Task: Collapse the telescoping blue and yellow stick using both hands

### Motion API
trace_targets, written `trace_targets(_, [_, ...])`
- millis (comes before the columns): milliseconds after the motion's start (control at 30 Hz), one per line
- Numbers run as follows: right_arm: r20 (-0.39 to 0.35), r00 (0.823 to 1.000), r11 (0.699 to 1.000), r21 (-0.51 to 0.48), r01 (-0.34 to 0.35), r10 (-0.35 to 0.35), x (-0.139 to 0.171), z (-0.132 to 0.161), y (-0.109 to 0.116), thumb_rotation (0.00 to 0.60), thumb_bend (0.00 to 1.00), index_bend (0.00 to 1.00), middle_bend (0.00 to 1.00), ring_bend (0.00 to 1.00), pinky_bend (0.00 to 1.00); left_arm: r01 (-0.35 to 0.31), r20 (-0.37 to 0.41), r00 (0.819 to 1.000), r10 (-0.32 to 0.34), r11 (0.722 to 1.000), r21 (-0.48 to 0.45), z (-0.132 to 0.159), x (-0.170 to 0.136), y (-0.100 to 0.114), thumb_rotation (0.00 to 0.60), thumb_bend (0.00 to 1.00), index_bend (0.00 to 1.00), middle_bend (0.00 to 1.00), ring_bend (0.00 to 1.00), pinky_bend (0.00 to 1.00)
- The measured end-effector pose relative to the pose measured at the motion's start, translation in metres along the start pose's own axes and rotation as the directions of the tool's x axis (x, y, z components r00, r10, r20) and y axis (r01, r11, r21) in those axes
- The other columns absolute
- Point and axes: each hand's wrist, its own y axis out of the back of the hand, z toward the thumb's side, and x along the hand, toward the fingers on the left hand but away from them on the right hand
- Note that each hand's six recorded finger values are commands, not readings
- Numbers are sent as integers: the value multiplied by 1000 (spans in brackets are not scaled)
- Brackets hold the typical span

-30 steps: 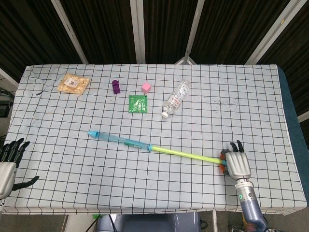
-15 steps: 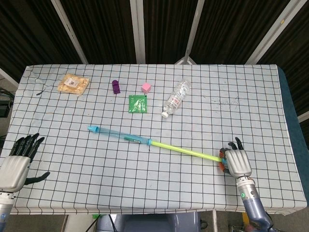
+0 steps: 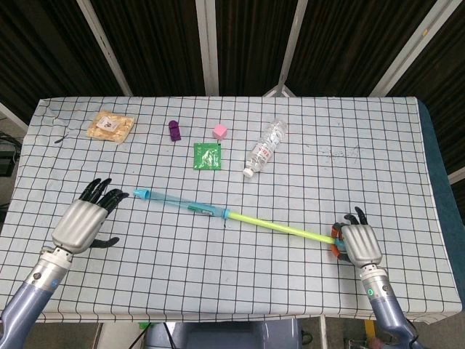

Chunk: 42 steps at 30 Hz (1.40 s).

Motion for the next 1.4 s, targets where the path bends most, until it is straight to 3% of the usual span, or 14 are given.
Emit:
trace_targets(300, [-8,1000,1000,15,-18,18,3,0,-3,600,469,774,586,226,0,72,42,996,-76,994,87,26,52,6,600,271,238,254,0,0])
trace_targets(633, [-6,1000,999,29,-20,20,3,-3,-4,600,471,774,586,226,0,157,30,986,-163,976,148,53,98,-24,600,318,296,305,0,0])
trace_targets(1033, [-16,1000,999,40,-17,18,3,-4,-3,600,471,774,586,226,0,167,-1,985,-173,953,253,61,123,-45,600,323,311,325,0,0])
trace_targets(1400, [-16,1000,999,48,-19,20,4,-5,-4,600,471,774,586,226,0,172,-64,985,-161,949,264,48,136,-59,600,347,326,342,6,0])
